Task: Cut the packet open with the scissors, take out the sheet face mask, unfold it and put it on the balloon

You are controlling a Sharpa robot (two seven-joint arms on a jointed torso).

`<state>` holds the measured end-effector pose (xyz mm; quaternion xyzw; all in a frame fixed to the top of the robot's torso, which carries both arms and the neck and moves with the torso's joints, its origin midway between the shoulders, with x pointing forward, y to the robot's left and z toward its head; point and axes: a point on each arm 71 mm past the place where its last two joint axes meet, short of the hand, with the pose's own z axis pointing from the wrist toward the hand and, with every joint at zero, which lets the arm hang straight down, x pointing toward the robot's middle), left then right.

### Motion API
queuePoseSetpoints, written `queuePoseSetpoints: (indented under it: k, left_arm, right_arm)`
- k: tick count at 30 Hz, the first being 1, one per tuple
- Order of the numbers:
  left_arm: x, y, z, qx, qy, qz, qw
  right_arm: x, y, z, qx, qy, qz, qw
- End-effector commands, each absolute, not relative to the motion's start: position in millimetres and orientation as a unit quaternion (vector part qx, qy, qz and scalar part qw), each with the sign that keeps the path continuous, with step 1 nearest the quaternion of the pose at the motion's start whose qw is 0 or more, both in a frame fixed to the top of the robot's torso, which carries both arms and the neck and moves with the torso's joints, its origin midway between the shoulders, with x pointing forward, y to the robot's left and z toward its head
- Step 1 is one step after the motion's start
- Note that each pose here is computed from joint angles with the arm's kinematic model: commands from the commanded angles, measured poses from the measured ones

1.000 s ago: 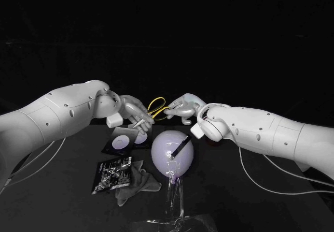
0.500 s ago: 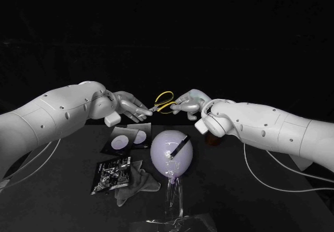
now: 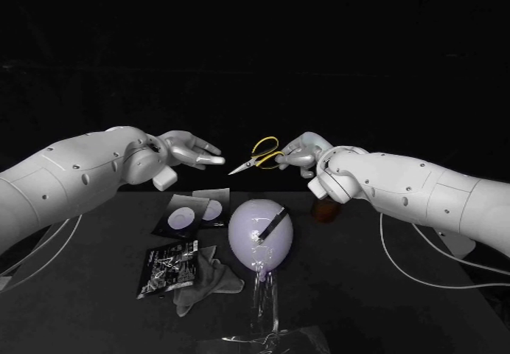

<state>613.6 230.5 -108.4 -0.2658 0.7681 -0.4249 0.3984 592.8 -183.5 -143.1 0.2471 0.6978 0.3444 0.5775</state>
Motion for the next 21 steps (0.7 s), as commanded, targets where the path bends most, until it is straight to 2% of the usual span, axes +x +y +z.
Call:
queuePoseSetpoints:
  k: [1,8,11,15,21]
  left_arm:
    - [616.2,239.6,-93.2,-0.309,0.681,-0.506,0.43]
    - [613.9,276.1,-84.7,-0.362,0.604,-0.529,0.474]
    - [608.1,295.4,-82.2,-0.379,0.576,-0.534,0.49]
    - [600.3,310.9,-85.3,-0.392,0.558,-0.537,0.497]
    - [586.0,321.7,-99.0,-0.4,0.552,-0.541,0.493]
  right_arm:
    - [595,-194,-138,0.228,0.695,0.302,0.612]
    - [596,-219,-117,0.195,0.677,0.277,0.653]
    - [593,-244,-99,0.169,0.674,0.256,0.672]
    - [588,-276,-85,0.157,0.678,0.228,0.681]
    - [576,-318,-71,0.137,0.691,0.184,0.685]
